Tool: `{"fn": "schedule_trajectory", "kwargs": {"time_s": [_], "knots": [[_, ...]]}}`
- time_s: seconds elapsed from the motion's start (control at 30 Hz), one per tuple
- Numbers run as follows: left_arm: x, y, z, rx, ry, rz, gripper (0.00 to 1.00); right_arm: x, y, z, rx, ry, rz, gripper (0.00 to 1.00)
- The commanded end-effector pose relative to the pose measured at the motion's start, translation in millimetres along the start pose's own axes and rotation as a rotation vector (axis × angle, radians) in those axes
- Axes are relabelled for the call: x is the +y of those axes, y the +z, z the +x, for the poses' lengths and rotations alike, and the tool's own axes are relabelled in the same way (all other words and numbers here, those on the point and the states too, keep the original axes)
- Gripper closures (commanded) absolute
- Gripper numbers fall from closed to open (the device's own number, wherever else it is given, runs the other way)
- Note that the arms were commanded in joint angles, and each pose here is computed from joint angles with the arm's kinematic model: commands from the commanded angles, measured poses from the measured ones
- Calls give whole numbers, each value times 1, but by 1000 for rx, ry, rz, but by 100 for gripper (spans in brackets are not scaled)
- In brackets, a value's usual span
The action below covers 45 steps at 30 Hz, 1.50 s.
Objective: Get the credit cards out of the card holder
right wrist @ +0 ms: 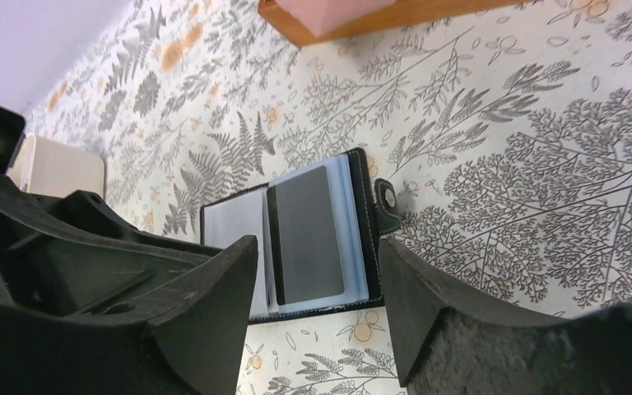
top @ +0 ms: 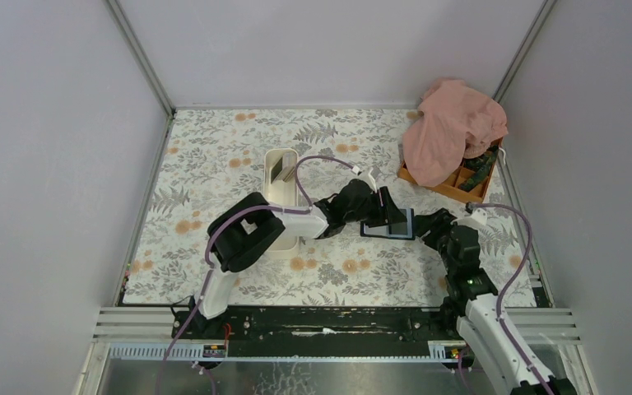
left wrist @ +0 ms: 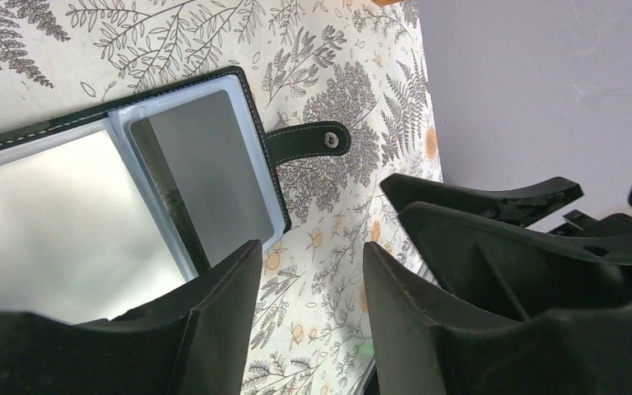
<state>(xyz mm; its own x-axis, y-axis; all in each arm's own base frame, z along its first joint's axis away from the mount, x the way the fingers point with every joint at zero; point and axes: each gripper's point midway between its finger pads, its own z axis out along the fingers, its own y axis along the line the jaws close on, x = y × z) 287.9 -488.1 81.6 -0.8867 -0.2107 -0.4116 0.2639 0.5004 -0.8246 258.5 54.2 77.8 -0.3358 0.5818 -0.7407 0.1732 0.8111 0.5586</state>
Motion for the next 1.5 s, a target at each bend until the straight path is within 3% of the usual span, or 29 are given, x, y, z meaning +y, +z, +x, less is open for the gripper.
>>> {"fn": "schedule_trajectory", "kwargs": {"time_s": [0.0,0.1,0.13,0.27,0.37,0.93,1.47], "knots": [[-4,-2,-2,-10,40,1,45,-10,-2,-11,-77,11,40,36],[8,-11,-6,-26,41,-21,44,-9,2,-3,-37,-1,33,36],[12,-14,-7,-32,29,-14,43,-9,5,0,-15,-4,38,41],[27,-18,-7,-39,-11,-6,44,-11,16,22,116,-5,67,86],[35,-15,-4,-37,-20,-21,47,-11,22,31,168,-4,70,97],[35,2,-24,-54,-1,-41,46,4,21,15,95,-33,-7,97],[66,10,-21,-35,6,-134,45,7,38,34,206,-40,-13,98]]}}
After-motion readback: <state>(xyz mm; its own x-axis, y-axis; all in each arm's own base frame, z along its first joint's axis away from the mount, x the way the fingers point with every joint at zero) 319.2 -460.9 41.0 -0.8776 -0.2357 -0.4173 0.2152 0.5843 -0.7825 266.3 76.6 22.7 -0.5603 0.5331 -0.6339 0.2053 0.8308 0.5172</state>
